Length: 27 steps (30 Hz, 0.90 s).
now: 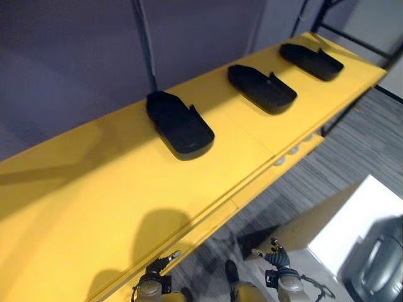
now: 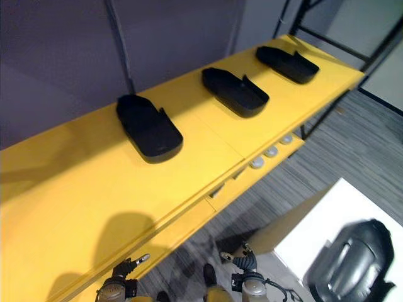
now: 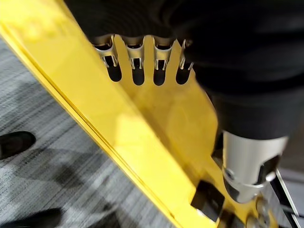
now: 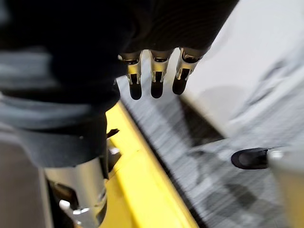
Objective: Walk over and take plastic housings, then place them on the shelf
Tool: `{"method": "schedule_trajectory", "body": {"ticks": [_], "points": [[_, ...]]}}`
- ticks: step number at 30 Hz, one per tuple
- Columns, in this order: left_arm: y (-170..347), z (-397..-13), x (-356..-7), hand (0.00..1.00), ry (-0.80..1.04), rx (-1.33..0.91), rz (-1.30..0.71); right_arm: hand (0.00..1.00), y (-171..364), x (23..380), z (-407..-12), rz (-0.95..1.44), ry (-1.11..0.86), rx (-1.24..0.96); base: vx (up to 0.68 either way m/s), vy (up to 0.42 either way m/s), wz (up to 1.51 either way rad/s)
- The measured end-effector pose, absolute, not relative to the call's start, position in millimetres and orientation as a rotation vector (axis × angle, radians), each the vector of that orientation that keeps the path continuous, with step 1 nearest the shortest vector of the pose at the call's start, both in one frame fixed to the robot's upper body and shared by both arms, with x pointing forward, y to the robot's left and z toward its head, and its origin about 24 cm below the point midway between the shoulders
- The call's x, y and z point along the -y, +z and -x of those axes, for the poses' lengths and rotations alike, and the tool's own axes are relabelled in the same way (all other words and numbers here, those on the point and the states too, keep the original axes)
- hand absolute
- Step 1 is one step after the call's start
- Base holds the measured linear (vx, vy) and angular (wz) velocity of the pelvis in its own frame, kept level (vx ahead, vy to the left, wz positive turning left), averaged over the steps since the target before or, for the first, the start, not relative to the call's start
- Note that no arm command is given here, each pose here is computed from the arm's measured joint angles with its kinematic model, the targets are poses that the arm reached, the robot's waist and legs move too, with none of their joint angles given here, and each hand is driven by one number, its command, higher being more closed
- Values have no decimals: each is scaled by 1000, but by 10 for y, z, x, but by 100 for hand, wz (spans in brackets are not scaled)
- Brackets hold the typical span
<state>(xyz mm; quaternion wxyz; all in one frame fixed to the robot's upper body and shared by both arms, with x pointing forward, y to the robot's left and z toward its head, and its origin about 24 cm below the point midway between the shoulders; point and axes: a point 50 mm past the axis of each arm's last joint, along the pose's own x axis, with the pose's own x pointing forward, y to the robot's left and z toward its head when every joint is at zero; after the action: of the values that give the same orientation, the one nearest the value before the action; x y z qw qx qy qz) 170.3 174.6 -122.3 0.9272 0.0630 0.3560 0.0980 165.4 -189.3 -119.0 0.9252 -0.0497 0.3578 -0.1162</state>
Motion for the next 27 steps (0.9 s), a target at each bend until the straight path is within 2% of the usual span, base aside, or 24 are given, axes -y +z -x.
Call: {"method": "schedule_trajectory", "body": {"ticks": [4,11,14,17,22,27], "points": [[-1230,-1704,-1799,0,191,-743,-152,0,-1245,1942,-1673,135,-226,-776,-27,-82,-85],[-1343,-1571,-1677,0,118,-815,-173,0,-1271,2113,-1651,200,-227,-813,-64,-74,-76],[-1368,-1525,-1674,0,112,-832,-181,0,-1303,2096,-1583,193,-227,-832,-128,-33,-46],[-1447,-1295,-1808,0,131,-903,-209,0,-1343,1939,-1564,159,-203,-845,-43,-4,-116],[-1434,-1324,-1903,0,139,-900,-237,0,-1412,1983,-1366,164,-217,-897,-8,-183,-74],[-1444,-1306,-1842,0,145,-900,-210,0,-1409,2094,-1373,193,-236,-907,21,-102,-104]]}}
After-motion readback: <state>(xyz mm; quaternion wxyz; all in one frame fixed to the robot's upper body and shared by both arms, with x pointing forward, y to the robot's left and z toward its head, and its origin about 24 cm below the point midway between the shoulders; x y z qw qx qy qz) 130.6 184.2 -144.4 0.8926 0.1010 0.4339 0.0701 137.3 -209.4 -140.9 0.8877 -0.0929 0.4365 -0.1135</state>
